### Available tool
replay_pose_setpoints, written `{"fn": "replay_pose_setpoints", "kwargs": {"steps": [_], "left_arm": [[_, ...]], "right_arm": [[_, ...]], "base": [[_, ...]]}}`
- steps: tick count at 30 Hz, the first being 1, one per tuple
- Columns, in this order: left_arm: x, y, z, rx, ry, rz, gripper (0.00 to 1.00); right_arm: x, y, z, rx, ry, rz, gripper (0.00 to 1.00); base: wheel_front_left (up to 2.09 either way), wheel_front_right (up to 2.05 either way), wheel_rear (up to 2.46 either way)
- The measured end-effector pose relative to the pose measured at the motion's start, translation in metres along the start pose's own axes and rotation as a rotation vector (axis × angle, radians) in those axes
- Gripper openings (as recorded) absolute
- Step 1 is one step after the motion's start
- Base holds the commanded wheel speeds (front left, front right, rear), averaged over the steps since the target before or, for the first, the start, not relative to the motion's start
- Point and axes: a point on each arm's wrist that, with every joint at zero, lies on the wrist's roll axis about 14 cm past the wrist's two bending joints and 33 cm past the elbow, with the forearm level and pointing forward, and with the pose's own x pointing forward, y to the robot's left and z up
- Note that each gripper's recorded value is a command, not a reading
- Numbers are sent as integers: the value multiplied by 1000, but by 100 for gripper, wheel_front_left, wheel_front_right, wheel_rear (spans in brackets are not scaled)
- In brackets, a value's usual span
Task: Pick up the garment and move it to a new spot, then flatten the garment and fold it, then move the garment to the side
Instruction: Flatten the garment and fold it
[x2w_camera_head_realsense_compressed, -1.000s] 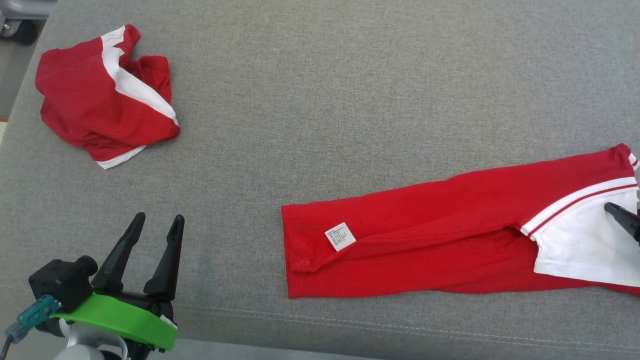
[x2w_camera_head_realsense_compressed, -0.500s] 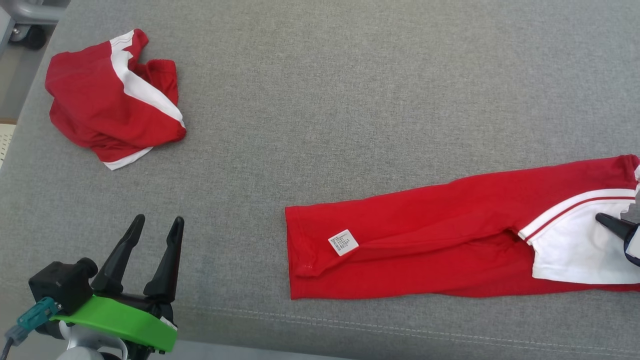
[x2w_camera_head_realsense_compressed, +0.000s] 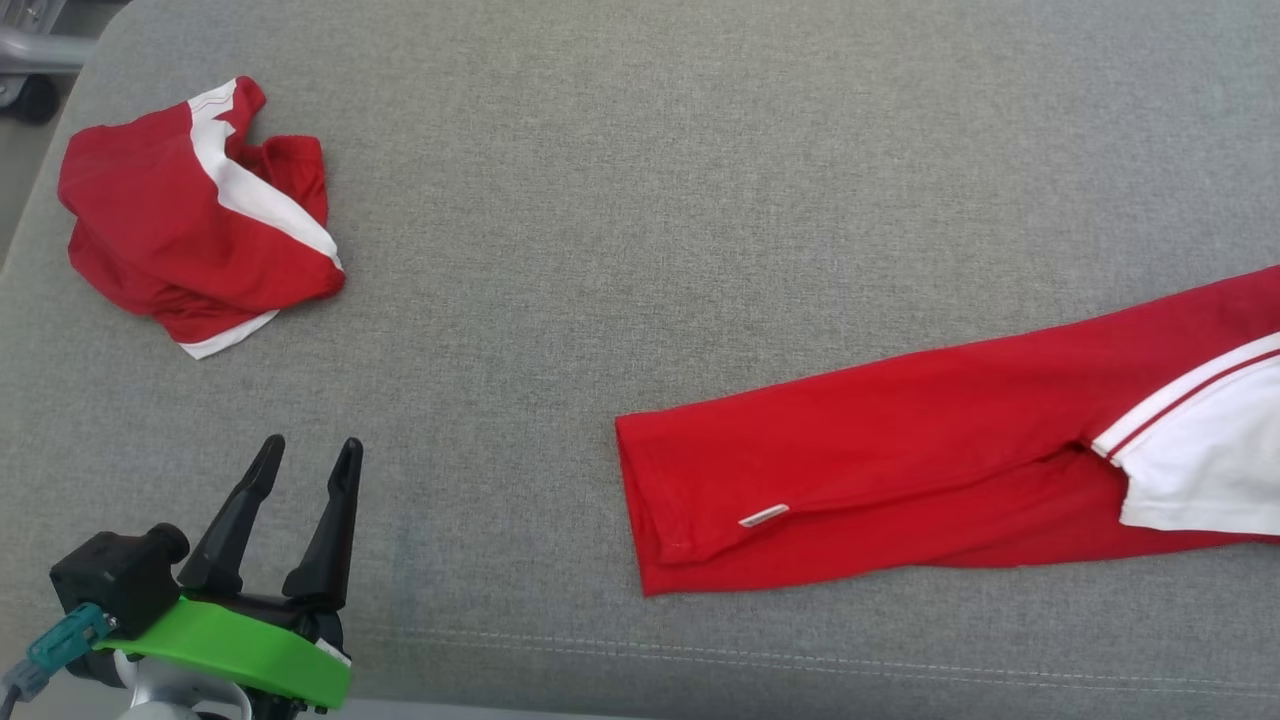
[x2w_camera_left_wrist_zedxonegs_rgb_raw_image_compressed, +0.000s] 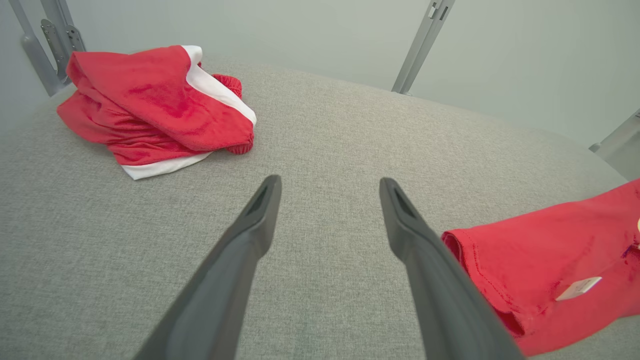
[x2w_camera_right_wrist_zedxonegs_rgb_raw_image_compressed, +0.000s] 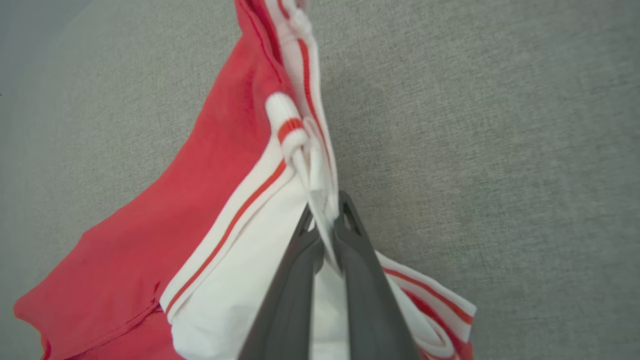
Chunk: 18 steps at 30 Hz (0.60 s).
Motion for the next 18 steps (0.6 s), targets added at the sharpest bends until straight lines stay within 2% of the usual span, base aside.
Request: {"fn": "replay_pose_setpoints", "kwargs": {"steps": [5,7,10,11,14,18], "left_arm": [[3,-3,0,-6,-1,-9,100],[4,-5,-1,-10,-3,-13,100],[5,-7,0,-11,-5,-19,100],[5,-7,0,-11,-5,-19,100],[6,-11,-1,-2,-4,-34,100],[5,-19,-4,12,7,-60,100]], "right_arm": [[-17,-26,22,41,-60,-71,0],[-21,-23,27,30,-72,-55,0],[-21,18,22,-40,-45,87,0],[-21,18,22,-40,-45,87,0],[-24,66,11,-140,-9,239,0],[-34,112,-5,-243,39,371,0]], "base": [[0,0,0],[0,0,0],[0,0,0],[0,0,0],[0,0,0],[0,0,0]]}}
